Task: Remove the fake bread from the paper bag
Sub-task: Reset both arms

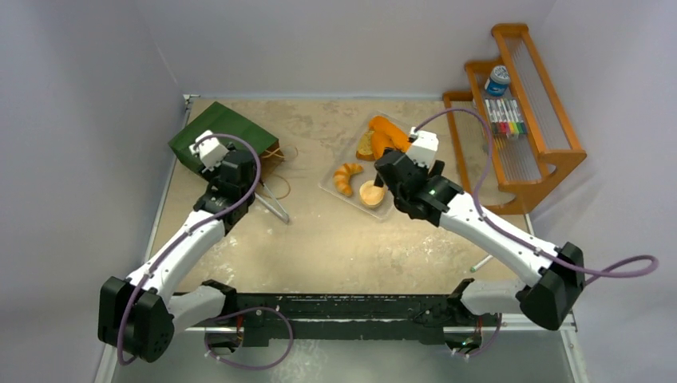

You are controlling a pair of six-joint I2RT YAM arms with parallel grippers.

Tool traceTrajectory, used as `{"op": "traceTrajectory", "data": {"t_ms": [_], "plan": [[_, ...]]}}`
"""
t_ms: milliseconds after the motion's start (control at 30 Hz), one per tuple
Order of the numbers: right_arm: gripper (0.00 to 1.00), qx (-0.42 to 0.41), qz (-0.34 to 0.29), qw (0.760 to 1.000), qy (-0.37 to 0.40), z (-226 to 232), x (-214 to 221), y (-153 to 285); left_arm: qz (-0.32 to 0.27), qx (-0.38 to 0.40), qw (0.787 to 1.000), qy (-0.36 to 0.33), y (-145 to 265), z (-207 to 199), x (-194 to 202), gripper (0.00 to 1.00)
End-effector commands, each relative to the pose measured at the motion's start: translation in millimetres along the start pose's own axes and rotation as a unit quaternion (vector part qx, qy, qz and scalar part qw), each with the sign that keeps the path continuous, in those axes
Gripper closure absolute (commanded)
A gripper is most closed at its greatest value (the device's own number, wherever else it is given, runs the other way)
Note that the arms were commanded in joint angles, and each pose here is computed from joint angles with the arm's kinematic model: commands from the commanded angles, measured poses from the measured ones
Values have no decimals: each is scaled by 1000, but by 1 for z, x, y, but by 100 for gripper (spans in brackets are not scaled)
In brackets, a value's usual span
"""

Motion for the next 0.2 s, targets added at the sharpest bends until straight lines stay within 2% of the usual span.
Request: {"op": "traceTrajectory", "data": {"t_ms": [0, 67, 167], "plan": [[2, 26, -50, 997, -45, -14, -14, 2, -37, -7, 999, -6, -1, -3, -5, 46], [4, 29, -47, 997, -53, -18, -12, 1, -39, 1, 999, -8, 0, -2, -4, 46], [0, 26, -47, 996, -65, -21, -12, 4, -41, 2, 999, -14, 1, -1, -5, 46]]}}
Point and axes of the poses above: each gripper's point midway between its finger pads, its own y axis back along the fingers, its own z axis along the line the jaws close on, x = y × z, the point moved 10 cm from there along y, back along the fingers, and after that the axes turned 12 degrees about -y, right-handed, at the moved point
